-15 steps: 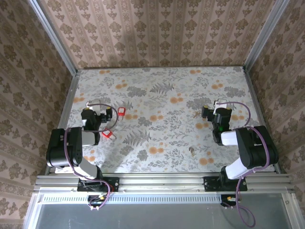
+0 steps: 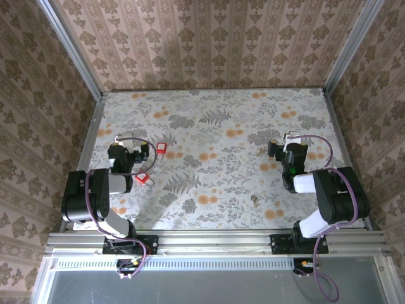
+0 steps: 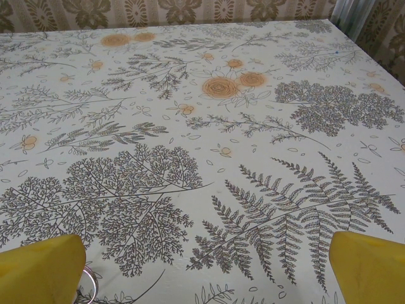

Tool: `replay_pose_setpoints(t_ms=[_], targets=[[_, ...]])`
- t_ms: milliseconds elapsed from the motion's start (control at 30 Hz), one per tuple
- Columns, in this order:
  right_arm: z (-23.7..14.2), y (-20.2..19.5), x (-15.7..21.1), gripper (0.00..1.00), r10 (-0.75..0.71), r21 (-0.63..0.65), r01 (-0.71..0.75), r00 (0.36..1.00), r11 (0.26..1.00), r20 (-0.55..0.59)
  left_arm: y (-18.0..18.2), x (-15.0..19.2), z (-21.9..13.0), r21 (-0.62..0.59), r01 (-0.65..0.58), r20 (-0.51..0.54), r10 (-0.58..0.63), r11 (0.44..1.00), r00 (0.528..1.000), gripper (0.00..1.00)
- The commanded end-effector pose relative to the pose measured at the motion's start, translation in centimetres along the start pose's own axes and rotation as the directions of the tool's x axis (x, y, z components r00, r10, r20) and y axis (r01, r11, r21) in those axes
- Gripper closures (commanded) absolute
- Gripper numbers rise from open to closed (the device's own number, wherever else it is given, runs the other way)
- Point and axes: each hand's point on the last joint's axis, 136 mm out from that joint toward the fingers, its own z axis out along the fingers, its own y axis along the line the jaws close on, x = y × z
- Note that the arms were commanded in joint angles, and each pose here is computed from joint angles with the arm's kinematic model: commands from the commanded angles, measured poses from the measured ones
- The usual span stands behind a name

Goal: Unlock with the key

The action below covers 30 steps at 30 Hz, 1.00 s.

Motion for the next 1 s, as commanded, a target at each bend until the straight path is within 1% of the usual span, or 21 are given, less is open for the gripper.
replay_pose_setpoints(t_ms=[0, 133, 167, 200, 233, 267, 300, 333, 367, 433, 467, 500, 533, 600, 667, 733, 800, 967], targets=[[-0.1, -0.3, -1.7, 0.0, 0.029, 0.023, -0.03, 0.998, 0.999, 0.056, 0.0, -0.7, 0.1, 0.0, -0.001, 0.017, 0.001, 1.0, 1.0, 0.0], [-0.3, -0.3, -2.2, 0.0, 0.028, 0.023, -0.03, 0.998, 0.999, 0.061, 0.1, -0.8, -0.2, -0.011, 0.003, 0.035, -0.003, 1.0, 0.999, 0.0], [-0.5, 0.3, -2.4, 0.0, 0.016, -0.01, -0.015, 0.998, 1.0, 0.056, 0.0, -1.2, -0.8, -0.014, -0.003, 0.053, 0.004, 1.0, 0.999, 0.0], [-0.9, 0.8, -3.3, 0.0, -0.011, -0.017, 0.013, 0.996, 1.0, 0.083, -0.1, -1.8, -1.5, -0.021, -0.015, 0.07, 0.016, 1.0, 0.997, 0.0], [-1.4, 0.9, -4.1, 0.0, -0.031, 0.011, 0.031, 0.997, 0.999, 0.074, -0.1, -2.6, -2.2, -0.037, -0.025, 0.082, 0.028, 0.999, 0.996, 0.0], [-2.1, 0.7, -5.0, 0.0, -0.024, 0.026, 0.023, 1.0, 0.999, 0.02, 0.0, -3.5, -3.2, -0.066, -0.025, 0.081, 0.03, 0.998, 0.996, 0.0], [-2.5, 0.2, -5.4, 0.0, 0.007, 0.045, -0.004, 0.998, 0.999, -0.055, 0.2, -4.2, -4.1, -0.092, 0.002, 0.063, 0.004, 0.996, 0.998, 0.0], [-3.0, 0.0, -5.9, 0.0, 0.027, 0.055, -0.022, 0.995, 0.998, -0.099, 0.4, -5.1, -4.8, -0.098, 0.047, 0.048, -0.042, 0.994, 0.998, 0.0], [-3.5, 0.1, -6.3, 0.0, 0.032, 0.043, -0.026, 0.99, 0.999, -0.141, 0.1, -5.9, -5.7, -0.079, 0.112, 0.03, -0.11, 0.991, 0.993, 0.0], [-4.0, 0.9, -5.8, 0.0, 0.047, 0.0, -0.048, 0.972, 0.999, -0.229, -1.3, -7.5, -7.4, -0.001, 0.21, 0.006, -0.21, 0.978, 0.978, 0.0], [-4.1, 1.7, -5.3, 0.0, 0.045, -0.042, -0.059, 0.959, 0.997, -0.28, -2.3, -8.0, -8.3, 0.045, 0.279, -0.01, -0.279, 0.959, 0.96, 0.0], [-3.9, 2.4, -4.5, 0.0, 0.03, -0.075, -0.059, 0.943, 0.995, -0.332, -4.0, -8.9, -9.2, 0.133, 0.306, -0.007, -0.308, 0.943, 0.951, 0.0], [-3.7, 2.7, -3.9, 0.0, 0.025, -0.082, -0.06, 0.926, 0.995, -0.376, -5.4, -9.6, -10.0, 0.2, 0.319, -0.004, -0.325, 0.926, 0.946, 0.0], [-3.2, 2.7, -2.8, 0.02, 0.023, -0.066, -0.06, 0.886, 0.996, -0.463, -8.2, -10.7, -11.9, 0.309, 0.359, -0.011, -0.374, 0.881, 0.927, 0.0], [-2.7, 3.1, -1.7, 0.05, 0.028, -0.085, -0.084, 0.852, 0.993, -0.523, -11.1, -11.5, -13.7, 0.406, 0.36, -0.034, -0.379, 0.84, 0.925, 0.0], [-2.5, 3.8, -1.2, 0.06, 0.025, -0.114, -0.106, 0.83, 0.988, -0.557, -13.4, -11.8, -15.4, 0.466, 0.35, -0.062, -0.365, 0.812, 0.929, 0.0], [-2.2, 4.3, -0.2, 0.11, 0.013, -0.13, -0.114, 0.8, 0.985, -0.6, -16.1, -11.7, -17.1, 0.529, 0.327, -0.092, -0.33, 0.783, 0.94, 0.0], [-1.4, 4.6, 2.2, 0.21, 0.002, -0.124, -0.113, 0.749, 0.986, -0.663, -19.9, -10.2, -19.6, 0.589, 0.305, -0.163, -0.26, 0.748, 0.952, 0.0]])
